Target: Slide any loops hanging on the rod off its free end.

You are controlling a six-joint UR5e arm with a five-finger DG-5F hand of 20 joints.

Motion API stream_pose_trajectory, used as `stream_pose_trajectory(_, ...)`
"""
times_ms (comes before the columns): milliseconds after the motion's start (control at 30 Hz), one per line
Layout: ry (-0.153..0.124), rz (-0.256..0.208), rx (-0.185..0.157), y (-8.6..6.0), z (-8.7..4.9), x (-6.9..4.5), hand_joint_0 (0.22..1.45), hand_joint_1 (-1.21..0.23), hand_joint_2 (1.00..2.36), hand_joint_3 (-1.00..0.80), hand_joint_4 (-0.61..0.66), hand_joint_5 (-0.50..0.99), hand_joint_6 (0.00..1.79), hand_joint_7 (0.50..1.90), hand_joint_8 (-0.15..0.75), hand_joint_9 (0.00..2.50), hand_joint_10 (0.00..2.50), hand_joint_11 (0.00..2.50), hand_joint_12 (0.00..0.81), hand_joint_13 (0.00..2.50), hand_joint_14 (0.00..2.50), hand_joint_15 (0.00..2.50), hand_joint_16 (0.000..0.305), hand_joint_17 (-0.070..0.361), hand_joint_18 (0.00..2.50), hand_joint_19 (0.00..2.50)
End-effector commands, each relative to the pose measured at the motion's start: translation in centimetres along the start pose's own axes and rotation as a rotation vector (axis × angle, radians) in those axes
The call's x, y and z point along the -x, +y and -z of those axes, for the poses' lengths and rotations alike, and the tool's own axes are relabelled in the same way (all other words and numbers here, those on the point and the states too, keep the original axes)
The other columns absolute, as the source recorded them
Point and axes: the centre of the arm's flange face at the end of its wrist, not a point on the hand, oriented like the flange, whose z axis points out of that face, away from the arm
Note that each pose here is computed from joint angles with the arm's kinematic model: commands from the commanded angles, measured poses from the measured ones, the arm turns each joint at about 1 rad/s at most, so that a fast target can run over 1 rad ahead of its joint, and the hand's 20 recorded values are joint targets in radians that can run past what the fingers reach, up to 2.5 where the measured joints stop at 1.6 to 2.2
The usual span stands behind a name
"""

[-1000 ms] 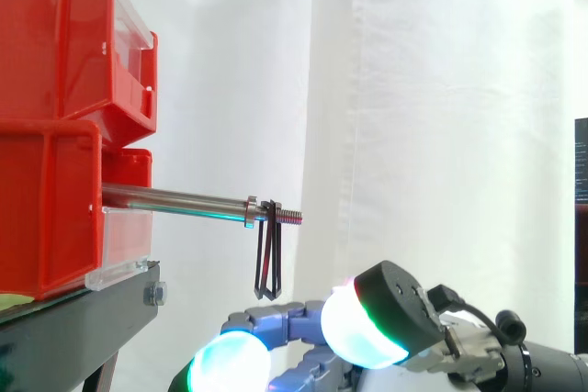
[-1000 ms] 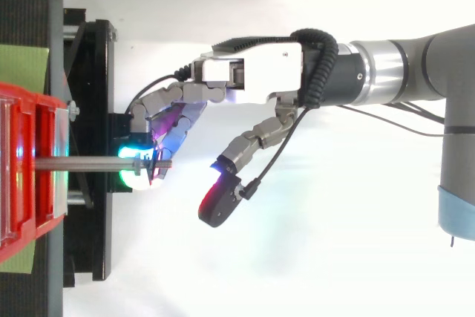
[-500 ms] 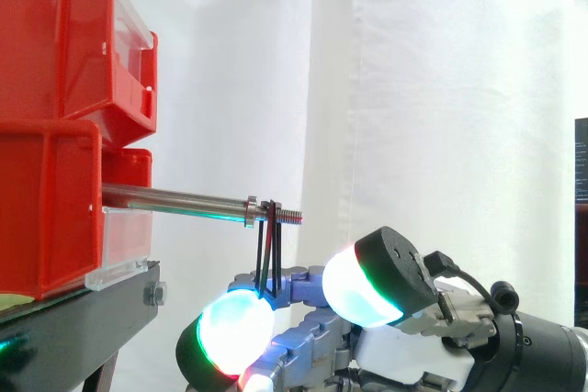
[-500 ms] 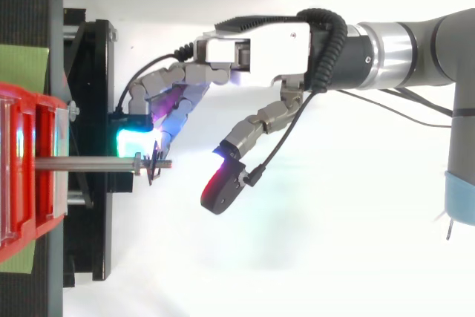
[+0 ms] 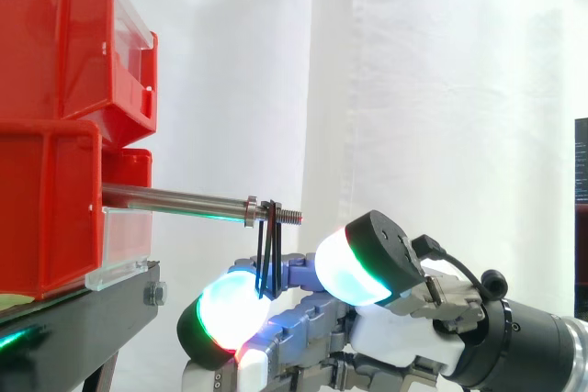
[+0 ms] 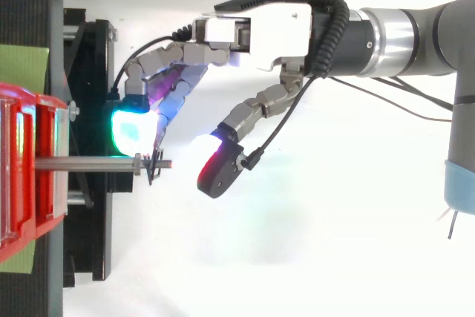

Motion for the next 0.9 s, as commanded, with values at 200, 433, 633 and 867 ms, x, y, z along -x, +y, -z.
stream_pose_trajectory(200, -0.030, -0.006, 0.005, -0.1, -0.8, -1.0, 0.63, -0.69, 1.00, -0.47, 0.23, -0.11, 0.50, 1.24, 0.278, 0.92, 0.01, 0.25, 0.300, 0.67, 0.00, 0.07, 0.037, 0.084, 0.64, 0.30)
stream_pose_trajectory(433, -0.029, -0.028, 0.000, 0.0, -0.9, -1.5, 0.63, -0.69, 1.00, -0.47, 0.23, -0.10, 0.50, 1.24, 0.277, 0.92, 0.01, 0.24, 0.293, 0.67, 0.00, 0.08, 0.037, 0.084, 0.64, 0.30)
stream_pose_trajectory(633, -0.032, -0.036, 0.007, 0.2, -1.1, -1.4, 0.63, -0.68, 1.00, -0.45, 0.22, -0.10, 0.50, 1.28, 0.280, 0.93, 0.01, 0.24, 0.295, 0.68, 0.00, 0.08, 0.037, 0.083, 0.64, 0.31)
stream_pose_trajectory(867, -0.024, -0.037, 0.008, 0.8, -1.7, -0.6, 0.63, -0.68, 1.01, -0.42, 0.20, -0.10, 0.51, 1.33, 0.281, 0.93, 0.01, 0.26, 0.298, 0.68, 0.00, 0.08, 0.037, 0.084, 0.65, 0.31)
